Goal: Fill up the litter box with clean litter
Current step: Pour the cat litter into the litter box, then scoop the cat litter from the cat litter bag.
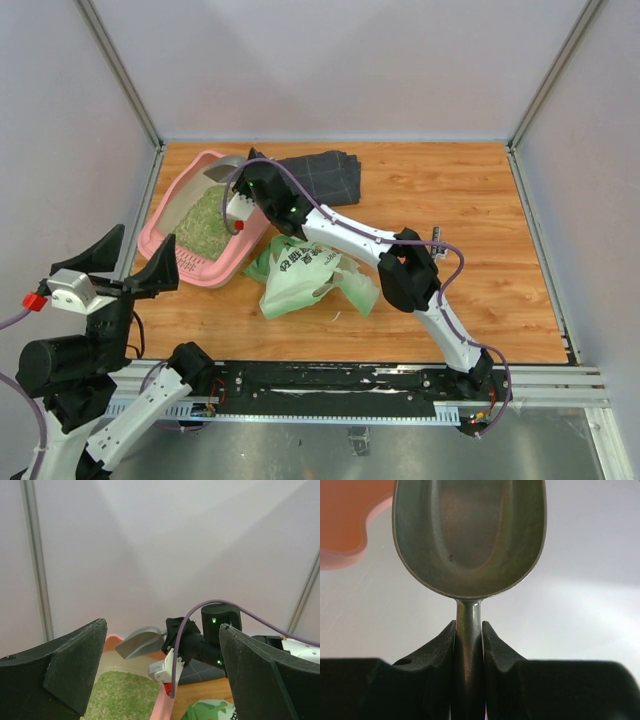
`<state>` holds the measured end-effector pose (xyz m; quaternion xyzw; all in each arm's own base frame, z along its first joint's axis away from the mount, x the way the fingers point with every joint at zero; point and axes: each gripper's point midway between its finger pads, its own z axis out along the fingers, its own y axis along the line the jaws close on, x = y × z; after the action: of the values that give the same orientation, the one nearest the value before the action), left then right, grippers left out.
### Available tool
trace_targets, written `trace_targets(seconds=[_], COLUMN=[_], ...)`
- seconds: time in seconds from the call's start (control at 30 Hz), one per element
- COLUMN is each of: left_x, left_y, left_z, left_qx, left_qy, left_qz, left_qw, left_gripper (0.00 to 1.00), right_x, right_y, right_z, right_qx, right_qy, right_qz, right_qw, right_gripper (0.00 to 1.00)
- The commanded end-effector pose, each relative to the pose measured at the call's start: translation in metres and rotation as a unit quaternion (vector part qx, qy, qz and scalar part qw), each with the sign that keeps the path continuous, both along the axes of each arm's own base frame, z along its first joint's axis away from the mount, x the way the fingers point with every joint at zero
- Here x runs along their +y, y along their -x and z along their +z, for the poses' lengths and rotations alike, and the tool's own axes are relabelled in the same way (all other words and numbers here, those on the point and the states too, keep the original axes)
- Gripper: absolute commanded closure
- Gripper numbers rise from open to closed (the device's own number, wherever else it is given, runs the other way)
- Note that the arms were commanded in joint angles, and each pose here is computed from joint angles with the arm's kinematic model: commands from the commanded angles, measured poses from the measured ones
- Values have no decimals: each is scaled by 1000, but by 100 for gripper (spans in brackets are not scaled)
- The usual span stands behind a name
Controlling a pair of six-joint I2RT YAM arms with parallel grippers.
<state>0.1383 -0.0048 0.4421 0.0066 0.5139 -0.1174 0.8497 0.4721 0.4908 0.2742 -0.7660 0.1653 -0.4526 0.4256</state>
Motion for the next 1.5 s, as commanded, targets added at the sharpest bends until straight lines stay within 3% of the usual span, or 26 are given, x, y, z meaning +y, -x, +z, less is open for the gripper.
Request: trace_targets(seconds=[0.0,0.2,0.33,0.47,0.7,0.97,1.07,1.13,1.27,1.47], left_x=[-3,-19,-36,-53,-103,-172,-190,-201,-222,-245], left_y=[-5,-21,-29,-30,-31,-28,-22,-16,-12,-20], left_z=[-5,-28,-45,-53,-66,-108,-116,-121,-140,-167], left_qx=[1,39,60,64,70,115,121,128,168,208], left_qy=[5,-26,-53,-66,-122,-227,-233,-235,-232,-246], left_qz=[1,-5,-30,-66,-173,-320,-370,-405,-462,-475], left_qw=[1000,999,996,994,975,913,891,874,839,819], left_gripper=[1,5,9,15,34,39,48,55,58,60], right_x=[7,-6,-35,-76,-161,-227,-242,-254,-284,-335], right_y=[19,20,28,40,72,136,166,183,219,258], right_z=[71,83,74,62,52,25,21,23,30,9], right_qx=[-117,-81,19,132,298,417,467,483,503,500], right_qy=[36,-12,-73,-134,-259,-301,-327,-338,-354,-359], right_qz=[31,8,-25,-65,-169,-259,-270,-277,-299,-382], right_qw=[992,997,997,980,903,818,776,759,729,689], right_gripper=[99,99,99,99,99,99,99,99,99,99])
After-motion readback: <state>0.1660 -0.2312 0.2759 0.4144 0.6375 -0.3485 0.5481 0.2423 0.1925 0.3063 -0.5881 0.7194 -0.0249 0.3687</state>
